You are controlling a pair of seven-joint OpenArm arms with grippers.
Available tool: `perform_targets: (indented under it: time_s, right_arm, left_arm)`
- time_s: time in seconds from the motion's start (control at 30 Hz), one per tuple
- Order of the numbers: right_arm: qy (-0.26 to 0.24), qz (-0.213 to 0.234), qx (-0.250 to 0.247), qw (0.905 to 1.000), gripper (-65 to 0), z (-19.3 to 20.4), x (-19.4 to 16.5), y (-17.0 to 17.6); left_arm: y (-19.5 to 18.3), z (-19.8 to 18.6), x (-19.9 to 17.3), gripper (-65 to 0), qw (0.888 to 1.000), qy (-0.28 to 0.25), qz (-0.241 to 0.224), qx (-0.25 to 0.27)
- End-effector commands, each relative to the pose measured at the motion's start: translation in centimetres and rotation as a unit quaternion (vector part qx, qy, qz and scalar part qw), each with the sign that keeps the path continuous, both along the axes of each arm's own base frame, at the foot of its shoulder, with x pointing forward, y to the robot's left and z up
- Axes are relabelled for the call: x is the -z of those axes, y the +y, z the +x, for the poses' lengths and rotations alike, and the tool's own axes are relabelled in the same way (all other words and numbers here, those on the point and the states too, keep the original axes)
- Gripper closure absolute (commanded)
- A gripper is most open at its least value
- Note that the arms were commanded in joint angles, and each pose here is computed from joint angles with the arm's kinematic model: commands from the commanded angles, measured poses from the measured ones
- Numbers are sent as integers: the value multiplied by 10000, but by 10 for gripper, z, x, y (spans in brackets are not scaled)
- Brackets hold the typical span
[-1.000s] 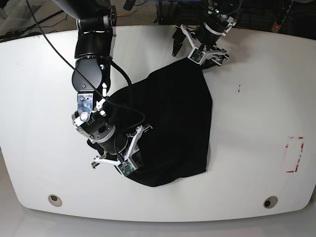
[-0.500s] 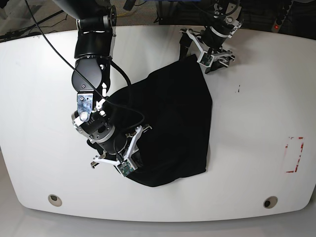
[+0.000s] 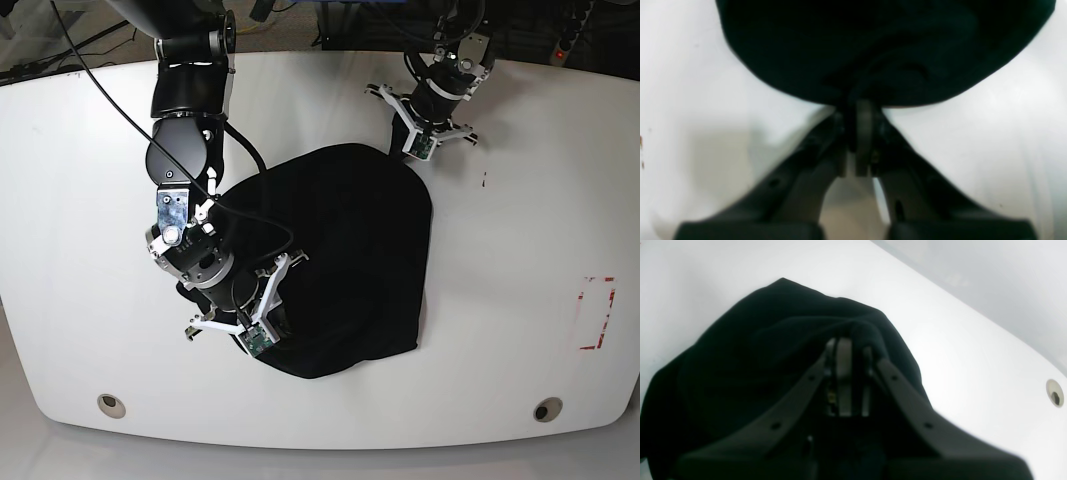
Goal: Fold the T-shirt properly
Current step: 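Lift the shirt with both grippers and pull the grippers apart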
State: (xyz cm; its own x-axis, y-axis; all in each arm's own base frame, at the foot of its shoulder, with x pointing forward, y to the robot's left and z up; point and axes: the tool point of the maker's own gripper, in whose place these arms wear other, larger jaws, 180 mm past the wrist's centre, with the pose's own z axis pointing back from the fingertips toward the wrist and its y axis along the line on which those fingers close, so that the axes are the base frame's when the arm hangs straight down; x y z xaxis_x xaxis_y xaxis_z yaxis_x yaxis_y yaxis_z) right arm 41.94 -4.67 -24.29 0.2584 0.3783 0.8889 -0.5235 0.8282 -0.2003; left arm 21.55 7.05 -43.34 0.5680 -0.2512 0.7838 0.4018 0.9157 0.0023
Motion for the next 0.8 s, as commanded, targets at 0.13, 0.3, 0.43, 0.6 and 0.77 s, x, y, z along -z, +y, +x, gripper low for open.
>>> perform_targets:
  time_s: [0.13,0.3,0.43,0.6,0.77]
  right_arm:
    - [-469,146,-35,9988,0,11,-34,3]
    - [-607,111,-21,9981,0,17,-45,1]
    - [-775,104,-2,9969,0,23,-60,1]
    - [-1034,101,20,9946,0,36,-85,-1]
    - [-1187,-11,69,9929,0,53,-104,-10]
  left_arm:
    - [37,-3,11,0,9972,404,520,-342]
    - [66,16,-4,0,9939,395,774,-676]
    - [89,36,-24,0,9901,287,967,-971]
    - [127,61,-56,0,9808,221,1222,-1506]
    - [148,83,-89,0,9764,18,1494,-1562]
